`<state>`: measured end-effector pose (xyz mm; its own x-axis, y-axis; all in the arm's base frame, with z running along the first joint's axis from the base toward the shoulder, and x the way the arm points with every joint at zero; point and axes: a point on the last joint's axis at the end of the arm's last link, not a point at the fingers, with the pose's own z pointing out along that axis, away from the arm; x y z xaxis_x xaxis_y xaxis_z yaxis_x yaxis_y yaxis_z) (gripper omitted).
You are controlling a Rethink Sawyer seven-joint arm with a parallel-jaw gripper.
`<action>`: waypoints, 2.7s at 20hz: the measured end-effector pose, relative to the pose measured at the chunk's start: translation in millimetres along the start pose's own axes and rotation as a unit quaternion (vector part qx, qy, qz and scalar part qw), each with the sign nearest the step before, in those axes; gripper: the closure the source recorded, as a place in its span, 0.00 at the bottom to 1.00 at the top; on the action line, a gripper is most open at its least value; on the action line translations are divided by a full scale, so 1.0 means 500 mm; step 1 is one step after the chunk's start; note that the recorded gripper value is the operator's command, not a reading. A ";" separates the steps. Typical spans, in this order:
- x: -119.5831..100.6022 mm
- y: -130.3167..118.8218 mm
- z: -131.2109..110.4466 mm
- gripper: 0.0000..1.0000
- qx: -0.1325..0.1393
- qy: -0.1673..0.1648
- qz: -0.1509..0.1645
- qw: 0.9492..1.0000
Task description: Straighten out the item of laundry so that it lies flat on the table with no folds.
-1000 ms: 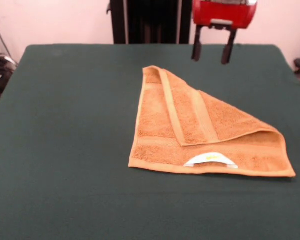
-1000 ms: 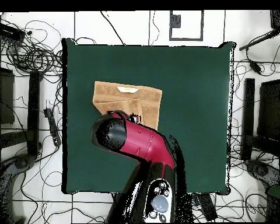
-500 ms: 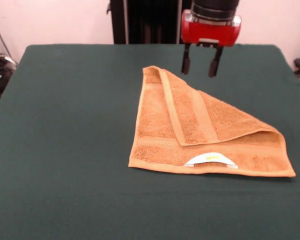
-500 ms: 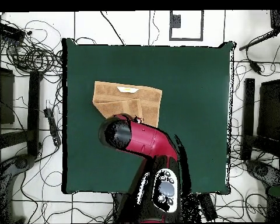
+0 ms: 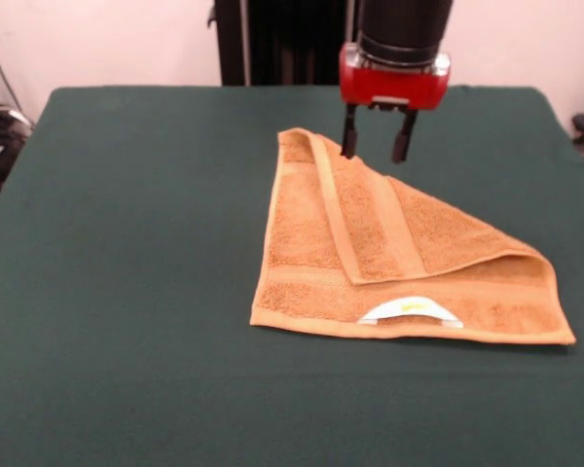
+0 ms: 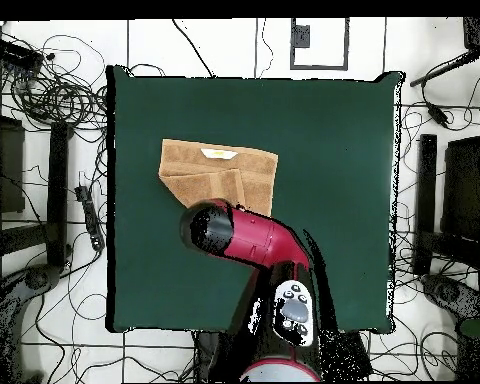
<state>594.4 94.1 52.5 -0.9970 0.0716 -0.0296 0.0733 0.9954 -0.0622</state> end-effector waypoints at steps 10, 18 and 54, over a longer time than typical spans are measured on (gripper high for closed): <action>-0.001 -0.033 0.017 0.00 -0.006 0.006 -0.003 1.000; -0.007 -0.050 0.042 0.00 -0.001 0.009 -0.011 1.000; -0.034 -0.048 -0.033 0.00 -0.009 -0.010 -0.016 1.000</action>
<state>609.0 70.2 70.8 -0.9982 0.0377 -0.0472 0.0399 0.9981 -0.0463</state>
